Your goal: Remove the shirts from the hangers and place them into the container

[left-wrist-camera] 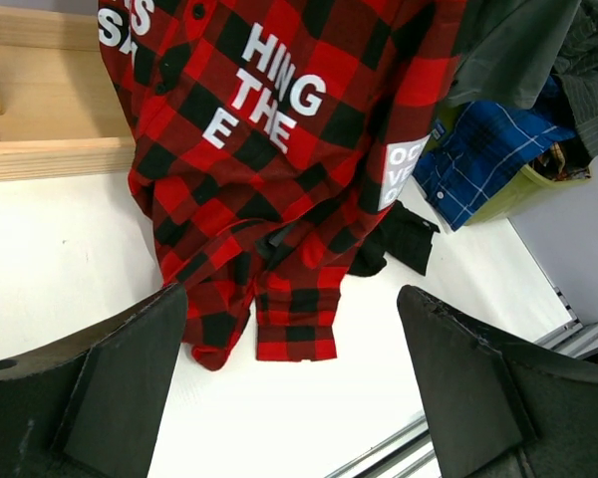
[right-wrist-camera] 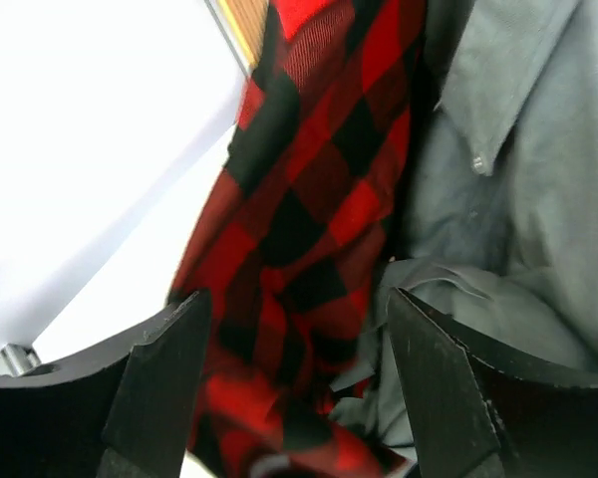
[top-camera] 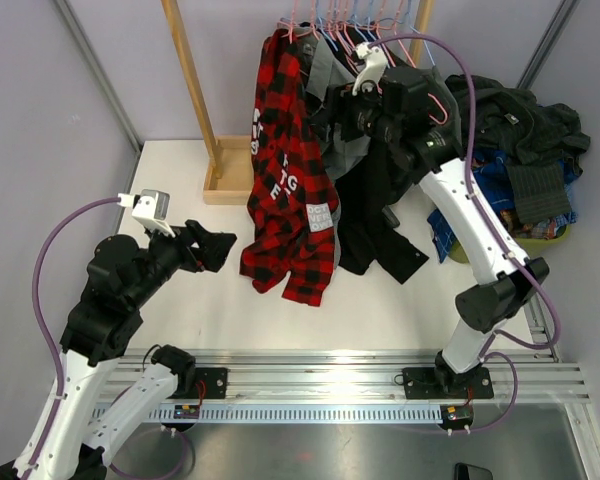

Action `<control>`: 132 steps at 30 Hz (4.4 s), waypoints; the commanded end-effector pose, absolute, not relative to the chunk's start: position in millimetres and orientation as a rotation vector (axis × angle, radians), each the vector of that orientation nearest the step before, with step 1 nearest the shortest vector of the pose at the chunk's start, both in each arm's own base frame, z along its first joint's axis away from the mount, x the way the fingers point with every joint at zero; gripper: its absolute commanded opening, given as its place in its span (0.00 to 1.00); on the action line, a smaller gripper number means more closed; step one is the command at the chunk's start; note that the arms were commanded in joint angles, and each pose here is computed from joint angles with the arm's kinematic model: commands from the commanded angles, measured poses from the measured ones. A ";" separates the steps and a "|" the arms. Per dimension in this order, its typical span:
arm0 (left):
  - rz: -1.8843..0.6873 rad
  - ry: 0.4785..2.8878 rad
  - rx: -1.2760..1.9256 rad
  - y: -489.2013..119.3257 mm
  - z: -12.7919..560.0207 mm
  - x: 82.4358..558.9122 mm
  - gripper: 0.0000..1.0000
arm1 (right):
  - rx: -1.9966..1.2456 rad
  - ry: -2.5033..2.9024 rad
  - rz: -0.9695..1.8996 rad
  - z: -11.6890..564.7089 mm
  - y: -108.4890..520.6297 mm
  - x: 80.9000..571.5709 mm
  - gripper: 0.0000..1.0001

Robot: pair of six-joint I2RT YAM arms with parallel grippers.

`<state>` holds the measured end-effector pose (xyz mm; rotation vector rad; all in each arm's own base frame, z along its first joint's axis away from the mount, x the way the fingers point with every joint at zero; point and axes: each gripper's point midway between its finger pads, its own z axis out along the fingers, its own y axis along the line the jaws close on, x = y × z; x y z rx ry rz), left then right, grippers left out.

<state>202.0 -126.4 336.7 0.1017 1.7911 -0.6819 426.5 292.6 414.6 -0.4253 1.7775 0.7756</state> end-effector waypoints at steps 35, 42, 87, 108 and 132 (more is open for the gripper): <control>-0.717 1.772 0.105 -126.5 336.8 190.9 0.90 | -0.312 1.836 0.893 404.4 252.4 463.7 0.00; -0.707 1.774 0.102 -124.4 335.1 189.5 0.90 | -0.602 1.791 1.261 402.6 306.4 432.0 0.00; -0.738 1.777 0.101 -127.5 332.2 186.4 0.90 | -0.594 1.653 0.677 484.8 271.3 340.2 0.77; -0.705 1.779 0.100 -121.3 330.2 183.1 0.90 | -0.336 1.723 0.265 439.0 267.7 474.4 0.29; -0.724 1.775 0.104 -123.3 330.1 181.1 0.89 | -0.202 1.465 0.239 520.3 196.6 396.8 0.00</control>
